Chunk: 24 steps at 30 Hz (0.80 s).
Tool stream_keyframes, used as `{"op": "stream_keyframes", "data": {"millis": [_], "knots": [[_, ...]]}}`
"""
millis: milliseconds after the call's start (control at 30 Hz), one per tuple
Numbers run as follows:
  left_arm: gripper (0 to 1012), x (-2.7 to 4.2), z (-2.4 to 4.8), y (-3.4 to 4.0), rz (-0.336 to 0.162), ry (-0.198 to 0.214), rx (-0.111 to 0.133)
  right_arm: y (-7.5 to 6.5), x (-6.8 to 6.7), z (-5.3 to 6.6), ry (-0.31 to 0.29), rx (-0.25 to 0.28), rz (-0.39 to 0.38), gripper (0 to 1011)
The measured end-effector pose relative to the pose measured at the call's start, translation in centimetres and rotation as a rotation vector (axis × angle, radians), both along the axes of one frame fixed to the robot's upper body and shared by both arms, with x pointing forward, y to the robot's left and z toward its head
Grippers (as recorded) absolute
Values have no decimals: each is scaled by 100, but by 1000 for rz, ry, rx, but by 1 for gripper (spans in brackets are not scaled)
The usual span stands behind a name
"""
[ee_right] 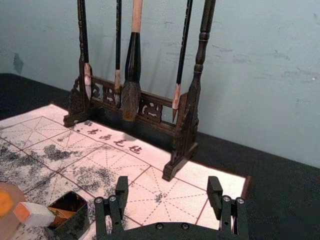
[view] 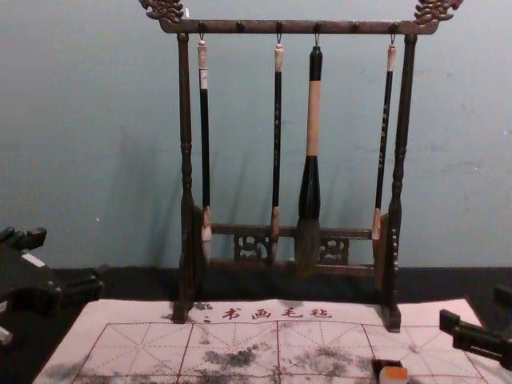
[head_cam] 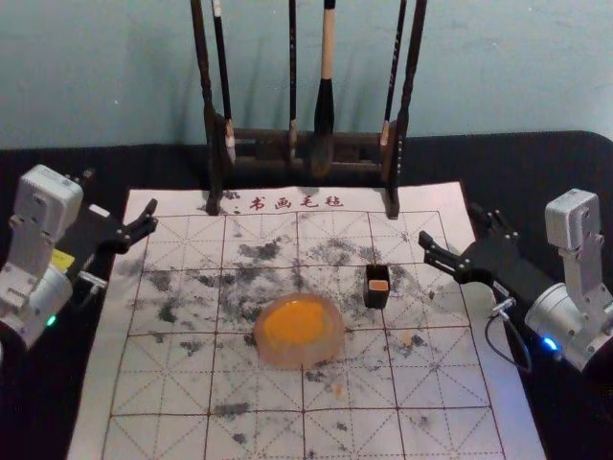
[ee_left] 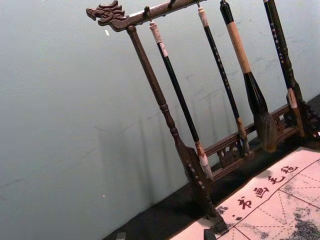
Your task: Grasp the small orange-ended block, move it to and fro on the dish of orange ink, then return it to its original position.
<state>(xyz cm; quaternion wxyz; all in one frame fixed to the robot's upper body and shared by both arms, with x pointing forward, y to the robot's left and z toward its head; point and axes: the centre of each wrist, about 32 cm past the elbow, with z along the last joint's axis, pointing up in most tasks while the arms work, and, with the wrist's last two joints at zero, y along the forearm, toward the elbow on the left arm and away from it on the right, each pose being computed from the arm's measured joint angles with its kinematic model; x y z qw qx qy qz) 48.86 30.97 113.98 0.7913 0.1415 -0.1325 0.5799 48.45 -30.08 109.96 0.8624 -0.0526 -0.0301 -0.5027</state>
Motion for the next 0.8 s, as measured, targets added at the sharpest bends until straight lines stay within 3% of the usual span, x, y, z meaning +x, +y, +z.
{"op": "stream_keyframes", "data": {"millis": [800], "knots": [[1001, 0, 0, 0, 0, 0, 0, 0, 0, 0, 0, 1, 0, 1003]]}}
